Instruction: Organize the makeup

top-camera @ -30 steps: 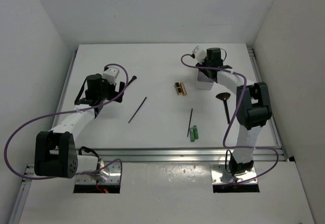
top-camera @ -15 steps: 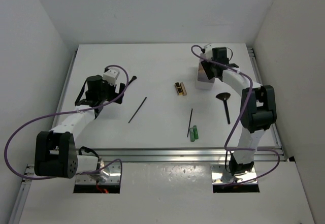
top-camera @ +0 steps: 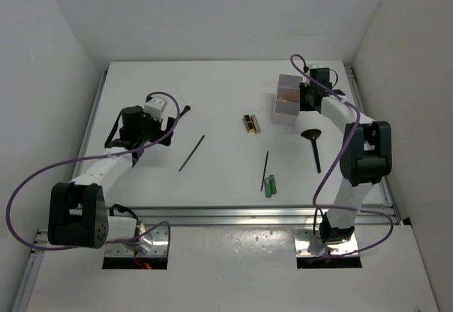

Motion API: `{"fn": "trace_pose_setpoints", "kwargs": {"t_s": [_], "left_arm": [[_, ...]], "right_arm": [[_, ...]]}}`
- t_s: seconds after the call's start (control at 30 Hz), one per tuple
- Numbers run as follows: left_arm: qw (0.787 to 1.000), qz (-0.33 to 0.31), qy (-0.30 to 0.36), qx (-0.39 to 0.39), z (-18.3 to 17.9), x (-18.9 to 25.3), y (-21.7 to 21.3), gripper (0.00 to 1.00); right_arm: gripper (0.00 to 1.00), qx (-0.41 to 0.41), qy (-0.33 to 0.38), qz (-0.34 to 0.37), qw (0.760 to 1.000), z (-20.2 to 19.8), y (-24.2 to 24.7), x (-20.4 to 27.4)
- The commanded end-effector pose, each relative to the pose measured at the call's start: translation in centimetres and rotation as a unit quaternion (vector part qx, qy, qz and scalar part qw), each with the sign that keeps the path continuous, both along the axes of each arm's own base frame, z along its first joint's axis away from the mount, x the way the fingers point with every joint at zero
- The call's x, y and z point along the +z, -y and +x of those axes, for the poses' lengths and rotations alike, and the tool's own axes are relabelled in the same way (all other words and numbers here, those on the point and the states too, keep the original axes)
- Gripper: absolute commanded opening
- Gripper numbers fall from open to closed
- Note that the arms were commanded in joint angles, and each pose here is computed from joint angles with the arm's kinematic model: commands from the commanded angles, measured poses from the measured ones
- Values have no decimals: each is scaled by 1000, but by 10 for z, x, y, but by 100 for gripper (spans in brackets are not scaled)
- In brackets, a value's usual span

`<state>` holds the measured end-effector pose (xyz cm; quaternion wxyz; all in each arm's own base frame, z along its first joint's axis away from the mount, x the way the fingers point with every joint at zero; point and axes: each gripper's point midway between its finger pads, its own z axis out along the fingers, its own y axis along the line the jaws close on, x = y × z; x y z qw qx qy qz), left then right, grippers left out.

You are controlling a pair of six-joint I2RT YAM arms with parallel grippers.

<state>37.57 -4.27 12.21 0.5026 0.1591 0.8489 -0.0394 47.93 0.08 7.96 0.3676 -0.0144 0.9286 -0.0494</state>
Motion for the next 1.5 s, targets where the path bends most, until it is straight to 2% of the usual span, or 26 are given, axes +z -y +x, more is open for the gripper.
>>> {"fn": "trace_pose_setpoints", "kwargs": {"t_s": [0.0,0.3,0.47,0.57,1.23,1.37,1.4,1.47], "left_arm": [[1000,-2,30,-6,4,16,0,99],[1000,3,30,2,3,17,-3,99],[1000,3,30,2,3,17,-3,99],[1000,3,30,2,3,17,-3,99],[1000,11,27,-2,3,14,-4,99],[1000,13,27,3,4,14,-6,99],[1000,13,27,3,4,14,-6,99],[999,19,27,13,7,14,-10,99]], "right_arm": [[30,-5,6,30,1000,9,-12,-5],[28,4,22,38,999,10,-15,2],[28,-9,38,13,999,5,-5,30],[28,-2,52,23,998,5,-10,38],[29,16,-9,73,997,12,-32,-5],[12,20,-26,61,998,12,-30,-17],[4,23,-28,56,998,13,-27,-17],[0,27,-25,46,998,15,-26,-14]]}}
